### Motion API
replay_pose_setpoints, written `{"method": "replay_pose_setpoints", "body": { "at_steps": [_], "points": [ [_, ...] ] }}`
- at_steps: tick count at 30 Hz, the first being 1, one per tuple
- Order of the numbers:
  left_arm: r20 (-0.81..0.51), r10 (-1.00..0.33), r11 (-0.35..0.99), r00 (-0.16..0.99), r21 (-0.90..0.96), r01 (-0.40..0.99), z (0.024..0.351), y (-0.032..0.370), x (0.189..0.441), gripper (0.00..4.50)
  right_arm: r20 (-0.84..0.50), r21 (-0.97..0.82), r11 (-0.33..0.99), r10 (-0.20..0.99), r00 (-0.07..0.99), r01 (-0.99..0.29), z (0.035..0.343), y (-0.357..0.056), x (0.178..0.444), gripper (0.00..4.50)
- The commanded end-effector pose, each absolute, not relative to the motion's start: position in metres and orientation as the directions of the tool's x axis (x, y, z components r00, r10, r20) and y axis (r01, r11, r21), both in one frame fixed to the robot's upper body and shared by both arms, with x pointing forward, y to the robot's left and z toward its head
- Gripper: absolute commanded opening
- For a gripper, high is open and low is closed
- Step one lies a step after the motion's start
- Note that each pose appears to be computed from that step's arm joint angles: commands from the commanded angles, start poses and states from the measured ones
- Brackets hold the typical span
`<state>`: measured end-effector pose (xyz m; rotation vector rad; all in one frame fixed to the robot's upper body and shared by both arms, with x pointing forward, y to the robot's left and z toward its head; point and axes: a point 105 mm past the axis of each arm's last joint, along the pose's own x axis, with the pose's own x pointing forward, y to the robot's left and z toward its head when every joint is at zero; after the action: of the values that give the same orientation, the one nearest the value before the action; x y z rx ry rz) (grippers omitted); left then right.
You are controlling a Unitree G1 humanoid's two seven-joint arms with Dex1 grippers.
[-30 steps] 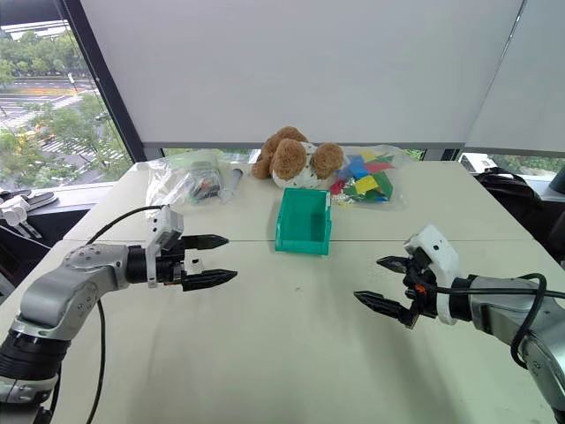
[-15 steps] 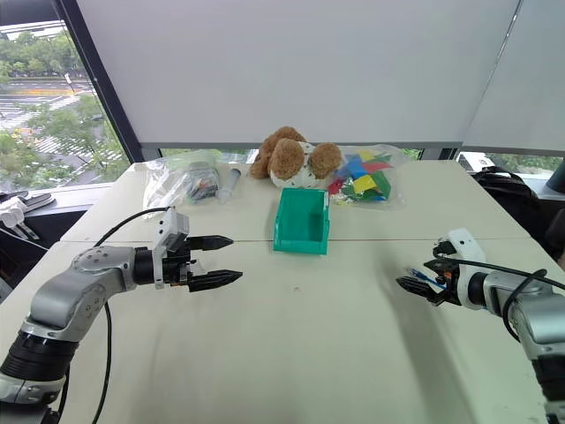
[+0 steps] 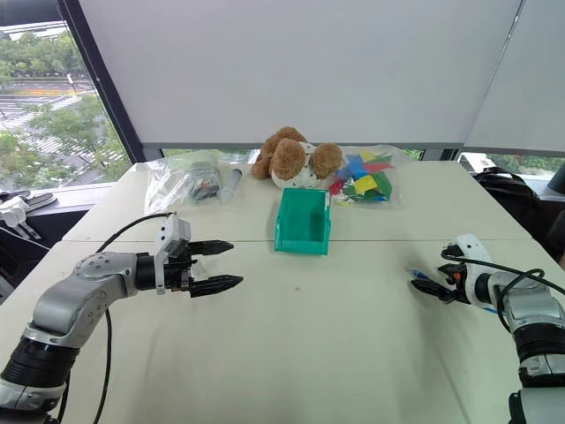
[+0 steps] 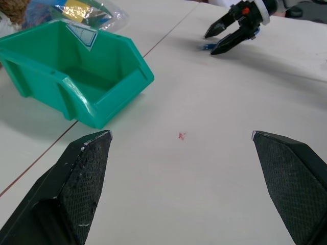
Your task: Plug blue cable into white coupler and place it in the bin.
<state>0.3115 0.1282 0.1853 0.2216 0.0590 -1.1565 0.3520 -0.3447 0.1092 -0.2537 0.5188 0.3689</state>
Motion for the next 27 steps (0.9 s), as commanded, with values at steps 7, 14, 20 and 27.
{"method": "replay_pose_setpoints", "body": {
  "at_steps": [7, 14, 20, 27],
  "points": [
    [-0.140, -0.903, 0.378, 0.407, 0.194, 0.905, 0.193, 0.129, 0.311, 4.50, -0.606, -0.135, 0.894, 0.266, 0.749, -0.427, 0.095, -0.365, 0.321, 4.46],
    [-0.141, -0.908, 0.364, 0.395, 0.202, 0.909, 0.193, 0.126, 0.313, 4.50, -0.614, -0.103, 0.910, 0.259, 0.745, -0.401, 0.084, -0.366, 0.321, 3.93],
    [-0.146, -0.906, 0.364, 0.397, 0.210, 0.907, 0.193, 0.127, 0.313, 4.50, -0.614, -0.080, 0.913, 0.271, 0.741, -0.400, 0.082, -0.363, 0.323, 1.05],
    [-0.147, -0.903, 0.369, 0.403, 0.215, 0.904, 0.194, 0.129, 0.314, 4.50, -0.557, -0.119, 0.833, 0.394, 0.731, -0.540, 0.109, -0.330, 0.330, 0.04]
  ]
}}
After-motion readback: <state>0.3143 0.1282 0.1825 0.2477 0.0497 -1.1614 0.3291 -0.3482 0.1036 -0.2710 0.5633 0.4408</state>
